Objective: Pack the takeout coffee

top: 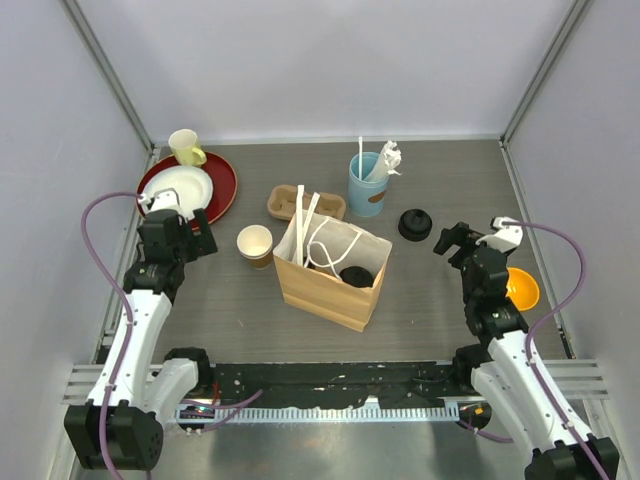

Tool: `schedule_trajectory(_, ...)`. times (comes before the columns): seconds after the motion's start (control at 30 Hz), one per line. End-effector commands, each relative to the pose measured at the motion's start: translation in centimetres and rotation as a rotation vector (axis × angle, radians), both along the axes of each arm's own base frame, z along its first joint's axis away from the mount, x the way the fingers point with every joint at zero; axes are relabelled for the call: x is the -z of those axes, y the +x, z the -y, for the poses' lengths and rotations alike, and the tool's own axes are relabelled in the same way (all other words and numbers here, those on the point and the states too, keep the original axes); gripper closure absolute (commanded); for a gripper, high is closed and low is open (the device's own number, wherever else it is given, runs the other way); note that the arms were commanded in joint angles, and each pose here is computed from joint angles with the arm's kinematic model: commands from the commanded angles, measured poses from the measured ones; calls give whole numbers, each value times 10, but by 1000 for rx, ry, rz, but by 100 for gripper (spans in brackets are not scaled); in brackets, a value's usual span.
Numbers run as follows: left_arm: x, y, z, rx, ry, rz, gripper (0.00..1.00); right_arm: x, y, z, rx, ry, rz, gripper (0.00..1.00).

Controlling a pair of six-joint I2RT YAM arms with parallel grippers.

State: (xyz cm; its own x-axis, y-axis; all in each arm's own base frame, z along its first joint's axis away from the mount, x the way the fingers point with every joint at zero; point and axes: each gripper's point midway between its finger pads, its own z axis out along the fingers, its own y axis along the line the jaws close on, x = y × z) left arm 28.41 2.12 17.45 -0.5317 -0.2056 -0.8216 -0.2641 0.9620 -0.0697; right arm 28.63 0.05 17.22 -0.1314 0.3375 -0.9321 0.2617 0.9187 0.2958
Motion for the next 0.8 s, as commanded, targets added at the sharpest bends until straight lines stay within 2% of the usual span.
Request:
schedule_trajectory(0.0,-25,14,-8,-80,-28,118,0,-29,0,9,41,-7,110,7)
schedule_trajectory(0.13,-23,12,-11,-146,-63,125,0,-28,-7,13,61,4,138,7)
schedule_trajectory(0.77,-16,6,-10,-165,-89,105,1,-27,-9,14,71,25,160,7)
